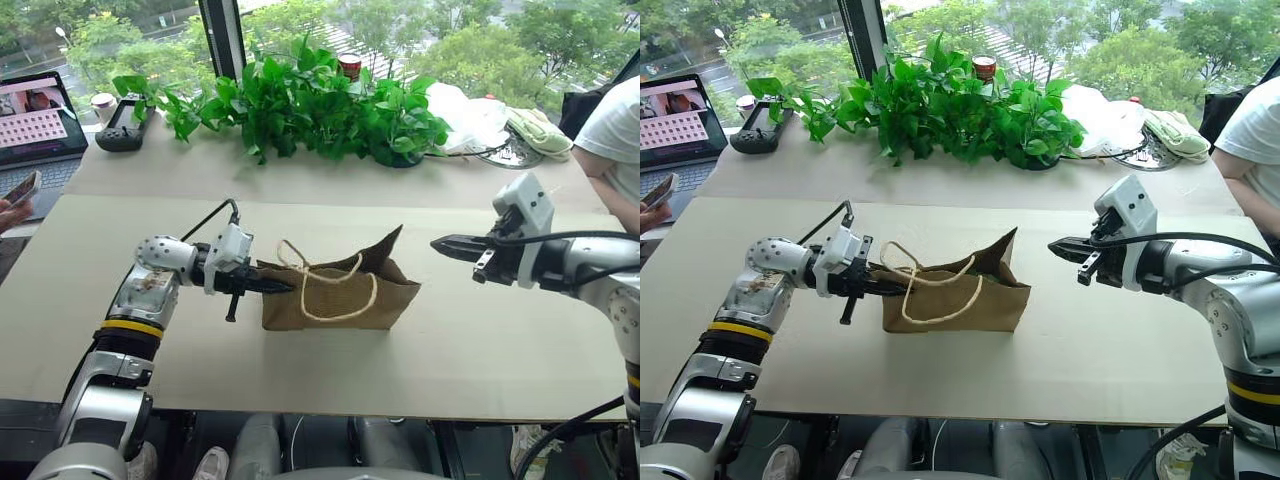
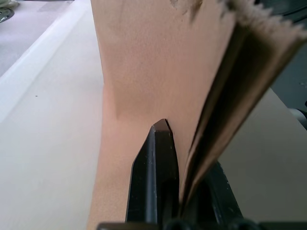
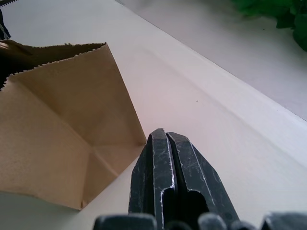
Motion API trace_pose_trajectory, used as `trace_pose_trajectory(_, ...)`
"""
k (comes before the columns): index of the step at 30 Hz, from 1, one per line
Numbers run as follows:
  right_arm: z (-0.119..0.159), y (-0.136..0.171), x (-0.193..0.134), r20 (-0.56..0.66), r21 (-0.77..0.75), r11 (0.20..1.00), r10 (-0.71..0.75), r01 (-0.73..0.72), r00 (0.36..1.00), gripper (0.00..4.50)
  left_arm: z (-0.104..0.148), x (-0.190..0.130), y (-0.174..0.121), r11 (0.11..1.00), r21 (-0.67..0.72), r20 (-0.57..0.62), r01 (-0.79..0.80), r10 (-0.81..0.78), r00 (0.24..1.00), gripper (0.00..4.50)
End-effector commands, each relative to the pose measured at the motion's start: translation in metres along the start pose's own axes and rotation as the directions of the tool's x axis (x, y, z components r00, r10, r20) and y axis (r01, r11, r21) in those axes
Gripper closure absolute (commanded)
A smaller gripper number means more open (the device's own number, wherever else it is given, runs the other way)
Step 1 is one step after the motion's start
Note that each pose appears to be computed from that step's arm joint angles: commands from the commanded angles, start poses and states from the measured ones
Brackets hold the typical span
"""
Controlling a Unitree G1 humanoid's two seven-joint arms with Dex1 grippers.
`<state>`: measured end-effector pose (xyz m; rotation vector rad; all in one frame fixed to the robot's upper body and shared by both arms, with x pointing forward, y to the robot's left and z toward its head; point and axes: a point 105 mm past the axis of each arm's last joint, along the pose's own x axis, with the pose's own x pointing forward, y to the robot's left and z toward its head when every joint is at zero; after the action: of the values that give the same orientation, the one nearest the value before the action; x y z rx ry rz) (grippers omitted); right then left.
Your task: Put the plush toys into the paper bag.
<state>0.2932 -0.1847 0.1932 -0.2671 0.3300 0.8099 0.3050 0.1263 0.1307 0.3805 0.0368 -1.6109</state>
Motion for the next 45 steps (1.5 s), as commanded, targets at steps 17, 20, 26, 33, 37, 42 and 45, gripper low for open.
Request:
trace_pose_trajectory(17,0.026,0.024,-0.028,0.086,-0.08,0.98,0.186,-0.18,0.979,4.5,0.006,-0.006,0.008,0.999,0.032,-0.031,0.007,-0.006,0.999,3.26)
trace_pose_trajectory(20,0.025,0.022,-0.027,0.083,-0.083,0.982,0.179,-0.172,0.98,4.5,0.009,-0.01,0.009,1.0,0.026,-0.039,-0.014,0.015,0.999,2.25)
trace_pose_trajectory(26,0.024,0.02,-0.026,0.073,-0.095,0.983,0.165,-0.158,0.984,4.5,0.027,-0.029,0.009,0.998,-0.016,-0.054,-0.053,0.052,0.997,1.28)
trace_pose_trajectory(33,0.026,0.018,-0.029,0.068,-0.114,0.981,0.166,-0.157,0.984,4.5,0.077,-0.06,-0.002,0.99,-0.103,-0.034,-0.1,0.097,0.995,1.28)
trace_pose_trajectory(37,0.03,0.02,-0.031,0.081,-0.13,0.977,0.18,-0.169,0.98,4.5,0.092,-0.073,-0.01,0.975,-0.198,-0.028,-0.098,0.094,0.995,1.28)
trace_pose_trajectory(42,0.035,0.02,-0.031,0.097,-0.146,0.973,0.194,-0.178,0.976,4.5,0.102,-0.087,-0.007,0.96,-0.238,-0.01,-0.148,0.15,0.989,1.28)
trace_pose_trajectory(45,0.037,0.02,-0.028,0.102,-0.154,0.971,0.2,-0.183,0.974,4.5,0.104,-0.086,-0.007,0.958,-0.238,-0.002,-0.159,0.164,0.986,1.28)
